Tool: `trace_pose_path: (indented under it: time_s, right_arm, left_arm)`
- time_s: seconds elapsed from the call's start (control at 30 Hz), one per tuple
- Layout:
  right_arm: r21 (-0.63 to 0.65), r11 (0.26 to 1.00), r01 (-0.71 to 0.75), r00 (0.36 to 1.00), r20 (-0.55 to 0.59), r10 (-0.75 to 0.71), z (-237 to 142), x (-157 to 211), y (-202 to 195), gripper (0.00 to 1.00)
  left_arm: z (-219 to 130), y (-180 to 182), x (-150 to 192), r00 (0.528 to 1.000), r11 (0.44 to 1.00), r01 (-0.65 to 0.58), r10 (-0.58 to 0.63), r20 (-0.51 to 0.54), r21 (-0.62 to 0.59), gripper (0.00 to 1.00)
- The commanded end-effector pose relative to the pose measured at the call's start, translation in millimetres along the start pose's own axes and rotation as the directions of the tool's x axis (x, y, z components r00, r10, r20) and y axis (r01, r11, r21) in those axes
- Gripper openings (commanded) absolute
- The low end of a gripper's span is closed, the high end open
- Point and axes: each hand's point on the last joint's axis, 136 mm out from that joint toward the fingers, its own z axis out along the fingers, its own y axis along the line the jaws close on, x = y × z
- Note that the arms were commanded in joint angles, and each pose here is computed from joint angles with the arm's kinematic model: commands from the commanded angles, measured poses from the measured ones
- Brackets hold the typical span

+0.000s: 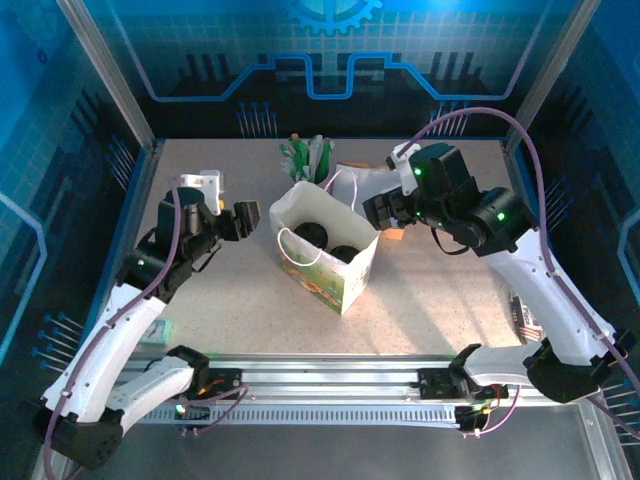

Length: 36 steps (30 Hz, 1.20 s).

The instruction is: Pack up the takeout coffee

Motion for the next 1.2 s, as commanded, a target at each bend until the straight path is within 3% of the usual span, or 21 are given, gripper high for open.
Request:
trace_pose_path:
  time_s: [0.0,0.43,1.17]
  right_arm:
    - [-0.045,0.996,-0.075,0.996,0.048,0.077,-2,-3,-2,1.00]
    - [-0.020,0.984,-0.176,0.984,0.032,0.177,13,7,-21,1.00]
    - [0.020,0.964,-0.264,0.964,0.021,0.264,35,16,-37,1.00]
  left_arm:
    - [-5,1,-15,1.000,1.000,0.018,-0.018,0.018,-0.017,0.76]
    - [6,-11,-40,0.998,0.998,0.053,-0.053,-0.033,-0.023,0.76]
    - [53,-25,-49,0.990,0.998,0.068,-0.069,-0.126,-0.009,0.76]
